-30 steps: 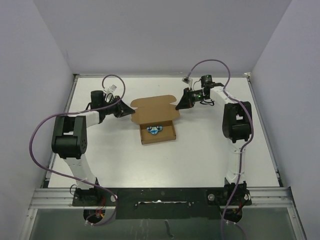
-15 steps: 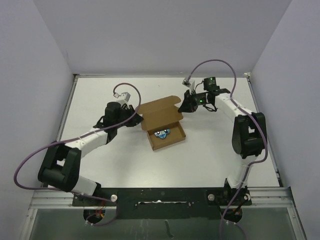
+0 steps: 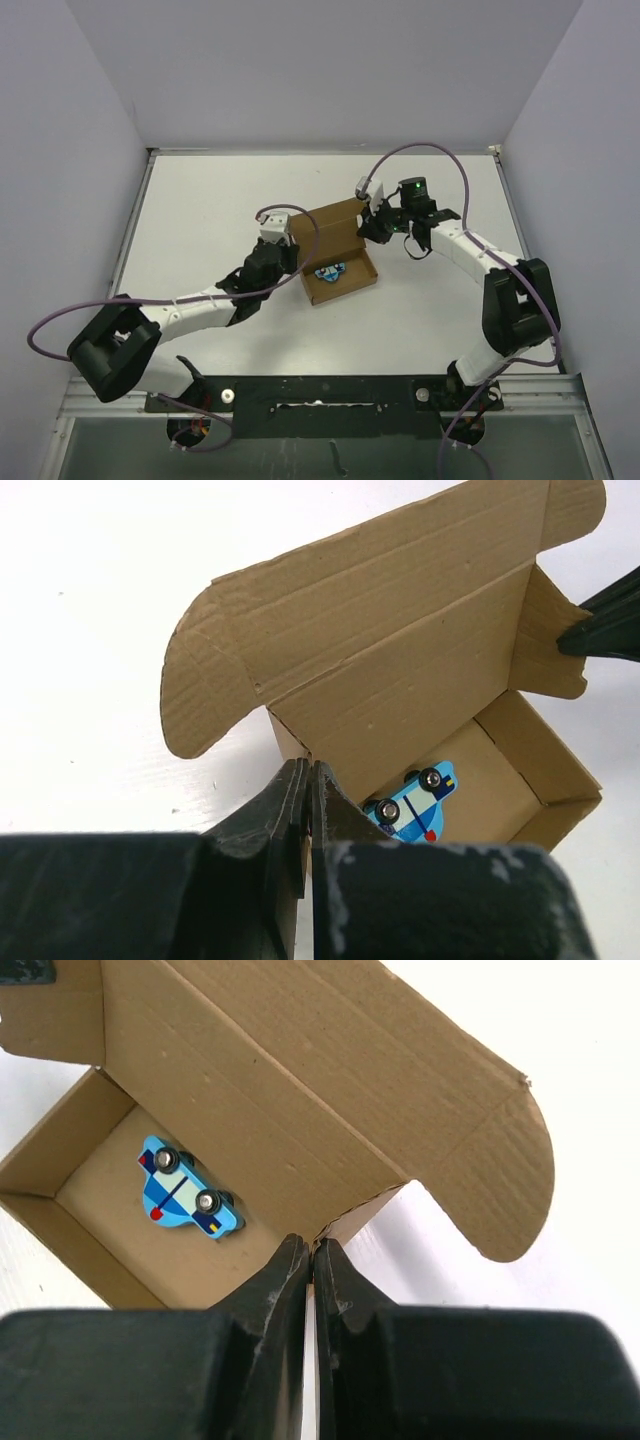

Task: Fold the paper box

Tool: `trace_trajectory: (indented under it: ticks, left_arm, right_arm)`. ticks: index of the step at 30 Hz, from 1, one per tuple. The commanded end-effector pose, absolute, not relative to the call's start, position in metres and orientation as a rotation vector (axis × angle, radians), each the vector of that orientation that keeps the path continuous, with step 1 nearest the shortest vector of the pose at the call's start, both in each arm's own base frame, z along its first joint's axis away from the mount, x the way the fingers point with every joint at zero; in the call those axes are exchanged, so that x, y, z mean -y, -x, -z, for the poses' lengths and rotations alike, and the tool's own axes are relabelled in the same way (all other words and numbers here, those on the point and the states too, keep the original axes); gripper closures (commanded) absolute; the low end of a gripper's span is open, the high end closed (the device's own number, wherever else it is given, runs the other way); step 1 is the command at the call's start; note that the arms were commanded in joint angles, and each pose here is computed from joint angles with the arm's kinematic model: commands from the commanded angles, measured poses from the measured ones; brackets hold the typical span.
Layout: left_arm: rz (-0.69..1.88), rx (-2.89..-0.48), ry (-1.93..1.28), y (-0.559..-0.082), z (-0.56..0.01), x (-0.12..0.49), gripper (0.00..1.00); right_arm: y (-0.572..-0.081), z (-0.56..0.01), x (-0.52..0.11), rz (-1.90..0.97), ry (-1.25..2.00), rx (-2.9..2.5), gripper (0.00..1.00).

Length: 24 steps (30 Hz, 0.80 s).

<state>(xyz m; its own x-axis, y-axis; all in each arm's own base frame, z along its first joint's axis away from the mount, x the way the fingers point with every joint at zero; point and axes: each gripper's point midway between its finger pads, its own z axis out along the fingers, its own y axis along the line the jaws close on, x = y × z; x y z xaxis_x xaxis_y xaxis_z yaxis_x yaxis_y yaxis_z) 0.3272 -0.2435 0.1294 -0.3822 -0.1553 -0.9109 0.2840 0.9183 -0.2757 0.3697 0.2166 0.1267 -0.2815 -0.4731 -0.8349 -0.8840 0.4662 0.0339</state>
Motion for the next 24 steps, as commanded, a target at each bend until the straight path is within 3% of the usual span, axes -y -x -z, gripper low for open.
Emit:
trace_trajectory:
  ticks: [1,24]
  left_arm:
    - [0.448,-1.734,-0.087,-0.326,-0.157,0.266,1.00]
    - [0.271,-1.465,-0.115,-0.285,-0.145,0.294,1.00]
  right_arm:
    - [-0.341,-0.129,-0.232,-0.684,1.242,-1.841,1.00]
    - [-0.290,-0.099,-0.198,-0.786,1.267,-1.962,1.00]
